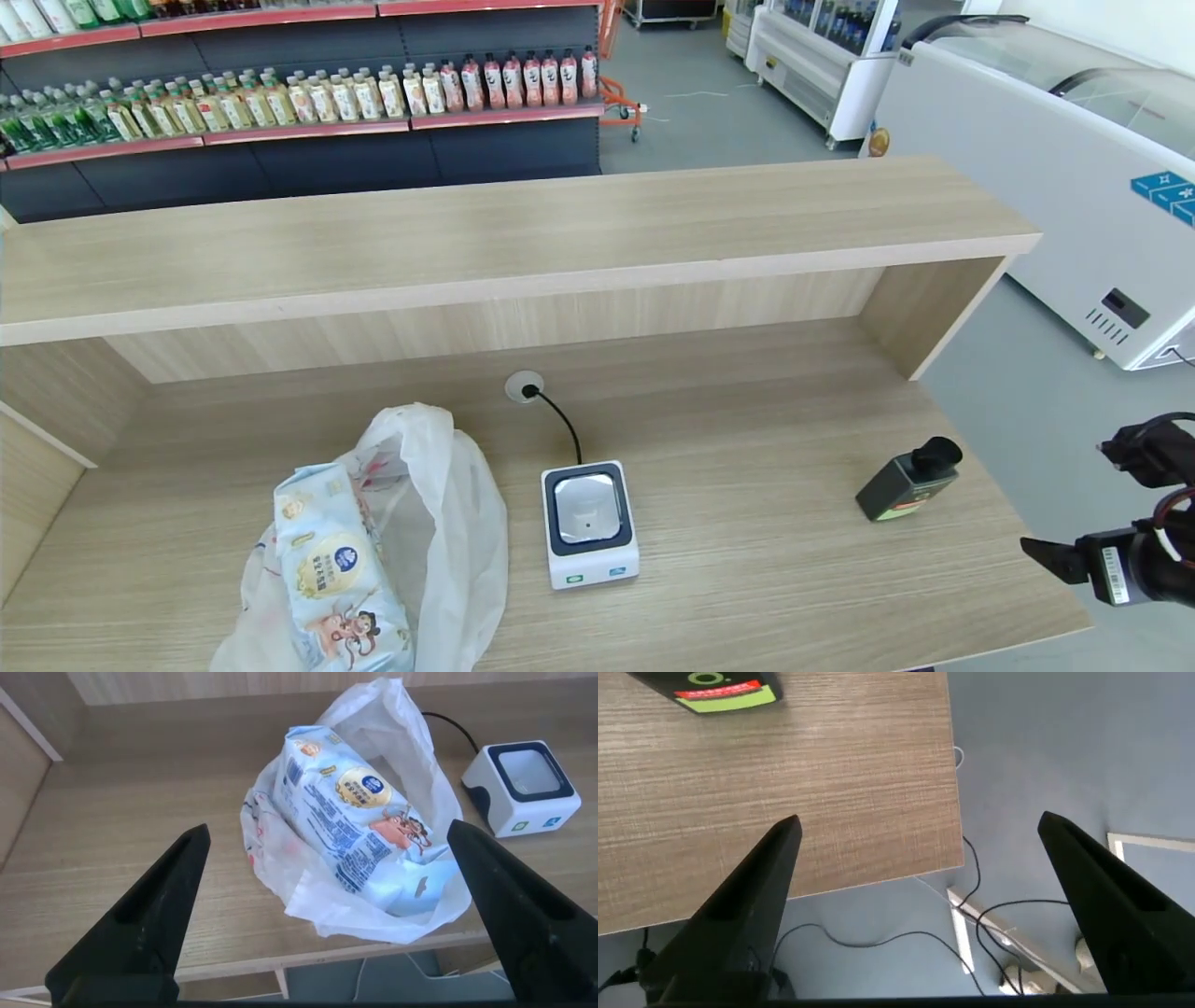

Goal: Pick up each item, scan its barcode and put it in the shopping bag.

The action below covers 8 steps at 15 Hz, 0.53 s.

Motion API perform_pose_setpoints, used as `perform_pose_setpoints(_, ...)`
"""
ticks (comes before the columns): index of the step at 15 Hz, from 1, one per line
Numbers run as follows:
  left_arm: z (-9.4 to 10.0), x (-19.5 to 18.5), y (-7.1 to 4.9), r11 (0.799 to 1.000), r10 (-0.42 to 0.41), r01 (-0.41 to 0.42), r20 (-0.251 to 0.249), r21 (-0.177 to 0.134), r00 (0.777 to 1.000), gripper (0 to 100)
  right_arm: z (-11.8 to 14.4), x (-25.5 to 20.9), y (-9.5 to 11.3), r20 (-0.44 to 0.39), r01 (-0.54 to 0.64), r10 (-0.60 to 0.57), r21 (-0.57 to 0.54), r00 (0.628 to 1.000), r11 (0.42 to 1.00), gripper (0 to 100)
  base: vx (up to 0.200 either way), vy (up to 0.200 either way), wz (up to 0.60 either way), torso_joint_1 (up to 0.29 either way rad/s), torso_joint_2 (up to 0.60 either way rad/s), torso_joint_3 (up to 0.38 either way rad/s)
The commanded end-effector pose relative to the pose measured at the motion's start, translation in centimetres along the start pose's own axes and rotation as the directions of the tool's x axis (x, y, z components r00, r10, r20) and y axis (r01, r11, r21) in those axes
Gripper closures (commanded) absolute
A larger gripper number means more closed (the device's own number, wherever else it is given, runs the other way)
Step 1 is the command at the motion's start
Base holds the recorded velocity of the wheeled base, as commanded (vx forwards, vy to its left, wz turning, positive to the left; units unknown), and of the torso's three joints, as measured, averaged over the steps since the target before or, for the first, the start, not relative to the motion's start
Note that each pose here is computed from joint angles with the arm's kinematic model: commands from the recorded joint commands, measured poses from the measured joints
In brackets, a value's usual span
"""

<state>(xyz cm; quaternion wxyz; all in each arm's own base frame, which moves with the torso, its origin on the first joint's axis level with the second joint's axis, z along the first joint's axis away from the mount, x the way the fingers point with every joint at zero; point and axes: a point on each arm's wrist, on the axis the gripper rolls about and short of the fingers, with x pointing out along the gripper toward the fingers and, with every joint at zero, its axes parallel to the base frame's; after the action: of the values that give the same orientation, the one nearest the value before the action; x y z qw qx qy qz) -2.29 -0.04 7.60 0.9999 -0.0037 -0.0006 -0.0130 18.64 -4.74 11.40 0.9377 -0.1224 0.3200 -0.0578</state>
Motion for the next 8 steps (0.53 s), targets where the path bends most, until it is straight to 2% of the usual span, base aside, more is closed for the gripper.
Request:
perform_pose_setpoints(1, 0.0, 0.0, 0.0, 1.0, 0.0, 0.0, 0.0, 0.0, 1.0, 0, 0.3, 2.1, 1.0, -0.019, -0.051, 0.05, -0.031, 0.999, 0.998, 0, 0.0, 0.0, 0.0, 0.0, 0.0, 0.0)
perform_pose_setpoints(8, 0.0, 0.0, 0.0, 1.0, 0.0, 0.0, 0.002, 0.0, 1.0, 0, 1.7, 5.0, 3.0, 0.013, -0.117, 0.118, -0.086, 0.993, 0.989, 0, 0.0, 0.0, 0.0, 0.0, 0.0, 0.0)
